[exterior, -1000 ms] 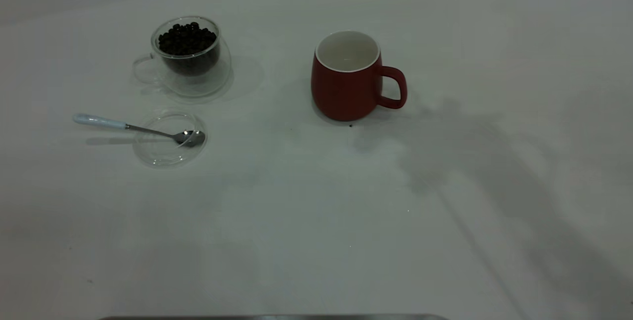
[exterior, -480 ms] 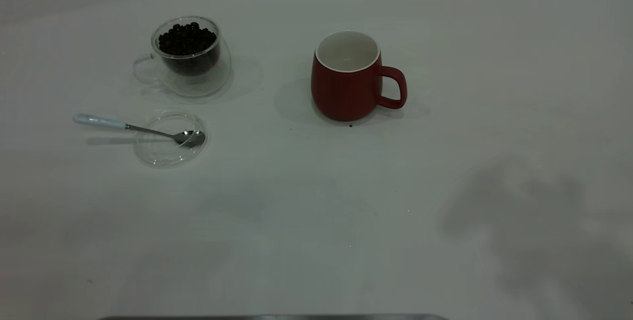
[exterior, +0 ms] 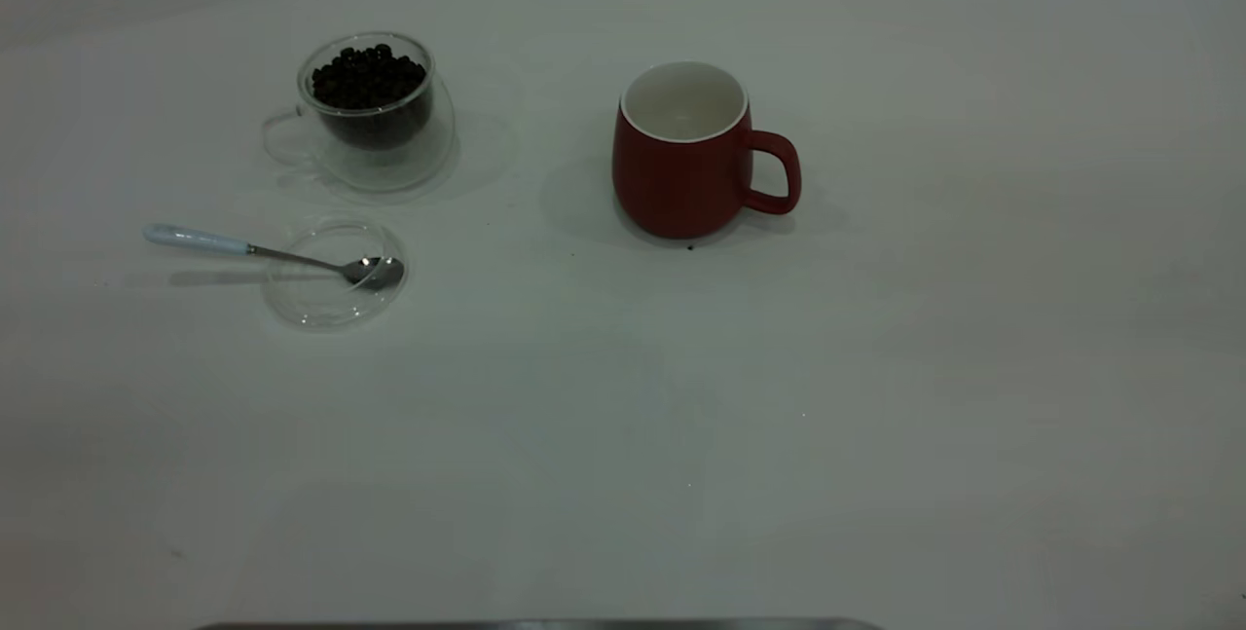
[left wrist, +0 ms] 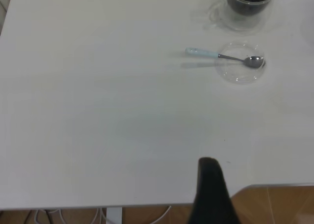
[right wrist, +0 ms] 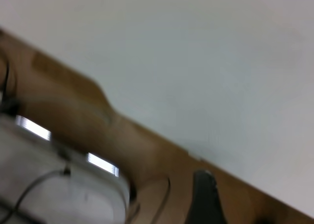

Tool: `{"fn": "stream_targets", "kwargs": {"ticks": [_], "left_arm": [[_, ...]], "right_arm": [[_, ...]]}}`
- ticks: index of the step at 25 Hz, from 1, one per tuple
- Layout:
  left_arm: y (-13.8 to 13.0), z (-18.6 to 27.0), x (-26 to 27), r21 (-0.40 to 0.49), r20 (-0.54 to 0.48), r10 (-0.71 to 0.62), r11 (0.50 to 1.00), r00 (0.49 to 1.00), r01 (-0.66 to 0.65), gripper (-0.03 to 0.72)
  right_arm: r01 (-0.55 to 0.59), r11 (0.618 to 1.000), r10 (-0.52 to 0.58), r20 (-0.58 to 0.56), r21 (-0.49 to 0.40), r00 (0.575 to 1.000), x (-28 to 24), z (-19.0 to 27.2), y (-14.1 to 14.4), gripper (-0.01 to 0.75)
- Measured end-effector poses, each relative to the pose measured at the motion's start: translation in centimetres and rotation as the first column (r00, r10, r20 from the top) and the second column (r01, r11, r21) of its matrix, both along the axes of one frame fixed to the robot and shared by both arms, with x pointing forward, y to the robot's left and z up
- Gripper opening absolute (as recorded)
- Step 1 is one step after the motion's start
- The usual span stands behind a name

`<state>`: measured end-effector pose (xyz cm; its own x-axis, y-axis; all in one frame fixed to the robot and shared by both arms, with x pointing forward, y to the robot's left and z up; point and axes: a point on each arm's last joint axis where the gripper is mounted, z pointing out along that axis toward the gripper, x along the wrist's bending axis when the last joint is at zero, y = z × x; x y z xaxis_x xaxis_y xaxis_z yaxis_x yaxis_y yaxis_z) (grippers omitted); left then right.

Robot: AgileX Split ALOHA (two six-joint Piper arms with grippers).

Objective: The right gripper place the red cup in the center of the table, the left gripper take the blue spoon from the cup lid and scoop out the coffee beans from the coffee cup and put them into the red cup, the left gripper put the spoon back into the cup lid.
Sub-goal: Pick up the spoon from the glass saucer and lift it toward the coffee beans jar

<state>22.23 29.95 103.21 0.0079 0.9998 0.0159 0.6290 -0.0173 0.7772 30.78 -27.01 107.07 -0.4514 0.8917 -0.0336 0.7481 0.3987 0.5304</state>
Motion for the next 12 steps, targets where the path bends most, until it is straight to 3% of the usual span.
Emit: {"fn": "stream_targets", "kwargs": {"ticks": [6,12], "left_arm": [[0.0,0.0,0.0,0.000,0.000,0.000,1.000,1.000,0.000,0.582],[0.0,0.0,0.0,0.000,0.000,0.000,1.000,1.000,0.000,0.582]], "right_arm": [[0.103,0.991,-0.117,0.174,0.088,0.978,-4.3,-2.4,-1.4,0.588],[0.188,0.976,-0.214,0.309,0.111,0.927,-6.4,-2.8,-1.8,0.588]]}}
